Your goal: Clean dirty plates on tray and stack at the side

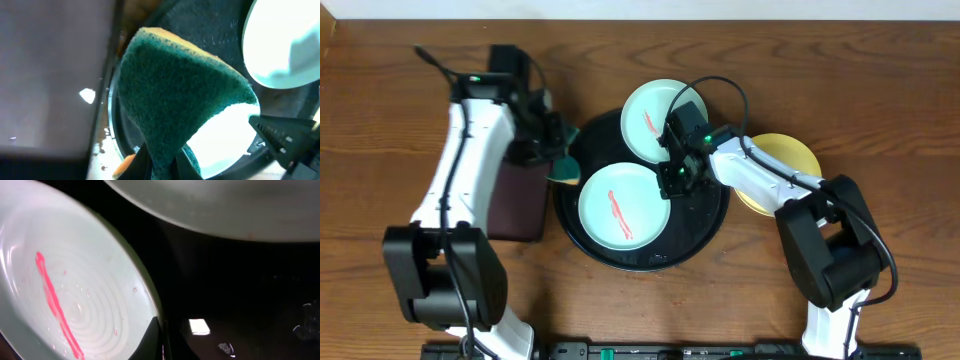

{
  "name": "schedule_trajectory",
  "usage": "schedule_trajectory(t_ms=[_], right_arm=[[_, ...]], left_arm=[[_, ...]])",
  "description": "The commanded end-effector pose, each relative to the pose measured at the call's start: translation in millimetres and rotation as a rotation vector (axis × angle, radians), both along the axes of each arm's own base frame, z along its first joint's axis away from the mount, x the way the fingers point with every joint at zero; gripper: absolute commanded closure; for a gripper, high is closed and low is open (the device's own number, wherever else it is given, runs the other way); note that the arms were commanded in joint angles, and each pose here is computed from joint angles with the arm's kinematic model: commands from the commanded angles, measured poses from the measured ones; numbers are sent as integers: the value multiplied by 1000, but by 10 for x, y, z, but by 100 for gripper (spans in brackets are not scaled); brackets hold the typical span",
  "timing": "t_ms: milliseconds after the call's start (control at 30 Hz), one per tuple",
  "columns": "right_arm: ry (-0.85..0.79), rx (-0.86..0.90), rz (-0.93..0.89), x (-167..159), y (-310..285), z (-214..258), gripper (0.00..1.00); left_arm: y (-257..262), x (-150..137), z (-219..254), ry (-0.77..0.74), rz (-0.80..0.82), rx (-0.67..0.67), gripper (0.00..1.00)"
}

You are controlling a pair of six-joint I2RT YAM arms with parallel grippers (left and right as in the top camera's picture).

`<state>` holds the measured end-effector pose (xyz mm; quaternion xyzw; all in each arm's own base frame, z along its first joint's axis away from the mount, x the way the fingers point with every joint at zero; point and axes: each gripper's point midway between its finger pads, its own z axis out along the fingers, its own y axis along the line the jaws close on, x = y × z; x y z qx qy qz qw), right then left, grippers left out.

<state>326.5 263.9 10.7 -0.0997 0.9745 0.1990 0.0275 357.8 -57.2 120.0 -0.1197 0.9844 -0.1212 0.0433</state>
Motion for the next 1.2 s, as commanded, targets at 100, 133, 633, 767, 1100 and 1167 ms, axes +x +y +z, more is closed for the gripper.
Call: schedule_trajectory(t_ms=[100,133,633,767,1100,1167], right_arm=[[34,-29,-146,87,32,-160,99],[33,-26,-153,100,40,-167,99],[31,-15,-161,128,76,-216,99],[31,-15,-161,128,77,-216,99],[30,-8,-152,125,90,-211,99],[29,-7,-152,128,92,-210,99]], left_arm=[[-52,-58,-249,11,113,115,93],[-72,-53,-277,7,117,116,93],[-446,-185,-880,-19,86,135,93],[-434,-314,-1056,23,65,192,92],[-1013,-647,-1048,111,-282,-133,93],[-1119,-725,-994,107,-383,-207,93]])
